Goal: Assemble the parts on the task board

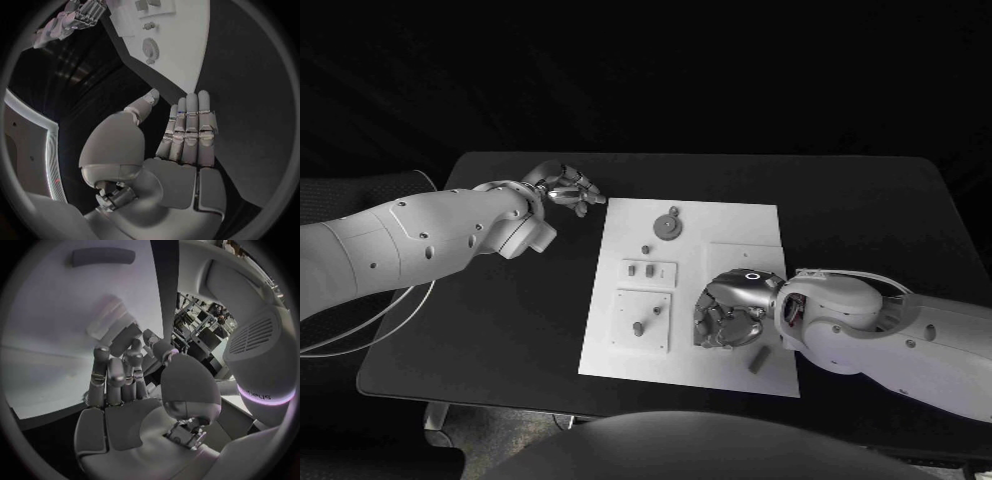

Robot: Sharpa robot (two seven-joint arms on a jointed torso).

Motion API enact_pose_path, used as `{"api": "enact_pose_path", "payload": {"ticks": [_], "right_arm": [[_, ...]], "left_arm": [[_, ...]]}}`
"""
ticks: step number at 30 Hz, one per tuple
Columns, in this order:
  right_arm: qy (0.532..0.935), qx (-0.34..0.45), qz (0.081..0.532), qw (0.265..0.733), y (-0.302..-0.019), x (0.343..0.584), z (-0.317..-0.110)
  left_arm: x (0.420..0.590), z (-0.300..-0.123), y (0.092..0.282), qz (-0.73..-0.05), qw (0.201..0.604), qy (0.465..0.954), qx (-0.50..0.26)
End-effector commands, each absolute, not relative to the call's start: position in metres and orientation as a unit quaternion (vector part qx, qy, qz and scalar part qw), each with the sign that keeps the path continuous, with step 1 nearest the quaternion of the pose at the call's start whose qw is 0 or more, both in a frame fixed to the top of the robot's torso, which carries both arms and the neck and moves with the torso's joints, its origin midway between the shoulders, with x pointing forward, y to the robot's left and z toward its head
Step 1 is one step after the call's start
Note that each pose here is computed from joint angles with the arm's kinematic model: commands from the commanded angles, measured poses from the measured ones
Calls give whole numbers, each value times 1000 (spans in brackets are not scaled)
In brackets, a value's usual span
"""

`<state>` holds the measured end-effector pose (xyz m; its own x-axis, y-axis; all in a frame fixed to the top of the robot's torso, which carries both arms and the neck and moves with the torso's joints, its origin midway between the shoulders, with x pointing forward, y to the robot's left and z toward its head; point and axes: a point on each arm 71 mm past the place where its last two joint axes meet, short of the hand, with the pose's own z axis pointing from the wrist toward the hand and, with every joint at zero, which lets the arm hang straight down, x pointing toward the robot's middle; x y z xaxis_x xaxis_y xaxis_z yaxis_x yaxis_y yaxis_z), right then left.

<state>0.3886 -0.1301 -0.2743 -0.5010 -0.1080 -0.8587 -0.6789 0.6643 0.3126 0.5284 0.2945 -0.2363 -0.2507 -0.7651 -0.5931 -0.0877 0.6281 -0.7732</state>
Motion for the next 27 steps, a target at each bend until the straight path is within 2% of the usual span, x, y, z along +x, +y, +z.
{"api": "enact_pose_path", "payload": {"ticks": [1, 8, 16, 23, 27], "right_arm": [[811, -231, 335, 420, -132, 387, -278], [815, -236, 333, 410, -133, 386, -279], [811, -213, 342, 424, -140, 388, -277], [817, -103, 376, 425, -161, 396, -265], [837, -51, 358, 411, -181, 406, -258]], "left_arm": [[528, -236, 293, -318, 534, 727, -290], [528, -236, 293, -318, 534, 728, -290], [528, -236, 293, -318, 534, 728, -290], [528, -236, 293, -318, 534, 728, -290], [528, -236, 293, -319, 534, 727, -289]]}}
